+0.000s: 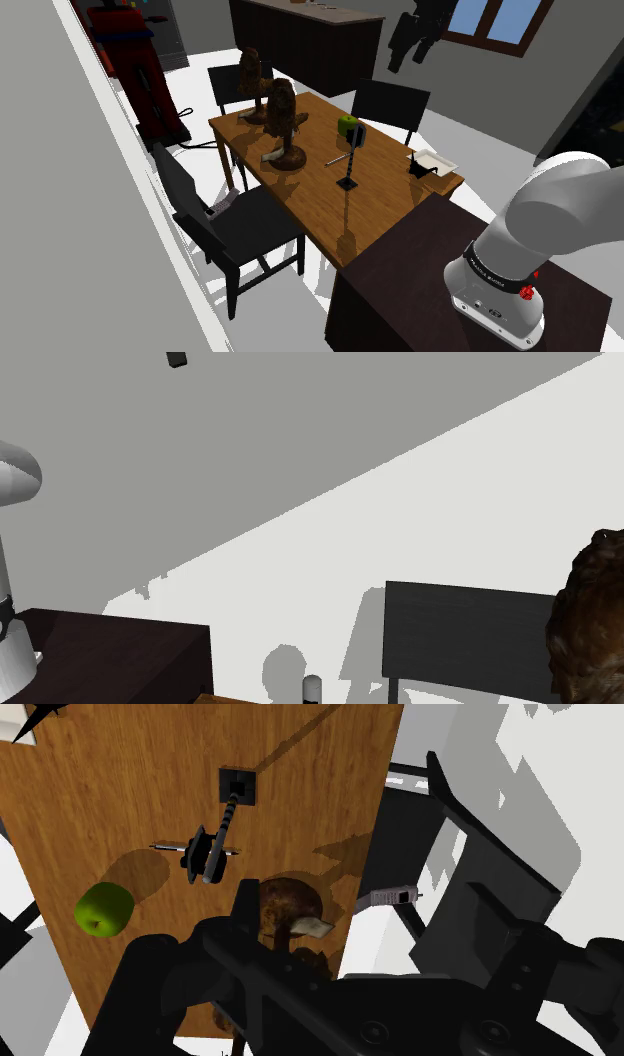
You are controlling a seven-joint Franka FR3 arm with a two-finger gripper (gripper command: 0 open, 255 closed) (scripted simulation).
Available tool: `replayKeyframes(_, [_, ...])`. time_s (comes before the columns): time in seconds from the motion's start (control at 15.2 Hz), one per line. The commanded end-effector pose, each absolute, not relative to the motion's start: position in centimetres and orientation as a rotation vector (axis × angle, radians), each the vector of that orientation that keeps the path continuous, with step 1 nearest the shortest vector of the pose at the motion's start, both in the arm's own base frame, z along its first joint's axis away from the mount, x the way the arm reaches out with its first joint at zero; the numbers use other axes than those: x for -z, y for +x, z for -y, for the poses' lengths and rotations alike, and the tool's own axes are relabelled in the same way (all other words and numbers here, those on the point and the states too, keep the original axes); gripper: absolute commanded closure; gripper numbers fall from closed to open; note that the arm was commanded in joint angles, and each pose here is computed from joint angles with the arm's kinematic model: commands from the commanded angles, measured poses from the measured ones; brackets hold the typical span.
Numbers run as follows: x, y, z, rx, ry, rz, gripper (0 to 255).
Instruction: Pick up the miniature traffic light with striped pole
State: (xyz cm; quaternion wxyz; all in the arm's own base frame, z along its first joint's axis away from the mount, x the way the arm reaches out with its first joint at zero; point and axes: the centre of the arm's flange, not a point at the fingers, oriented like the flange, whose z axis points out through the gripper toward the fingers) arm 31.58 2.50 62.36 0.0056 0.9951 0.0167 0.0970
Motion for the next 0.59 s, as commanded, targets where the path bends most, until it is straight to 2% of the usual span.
replayKeyframes(0.0, [-62.4,31.6,-2.5,-0.304,3.115,-0.052,0])
replayKeyframes(0.53, [-55.4,39.2,1.6,-0.202,3.118,-0.154,0])
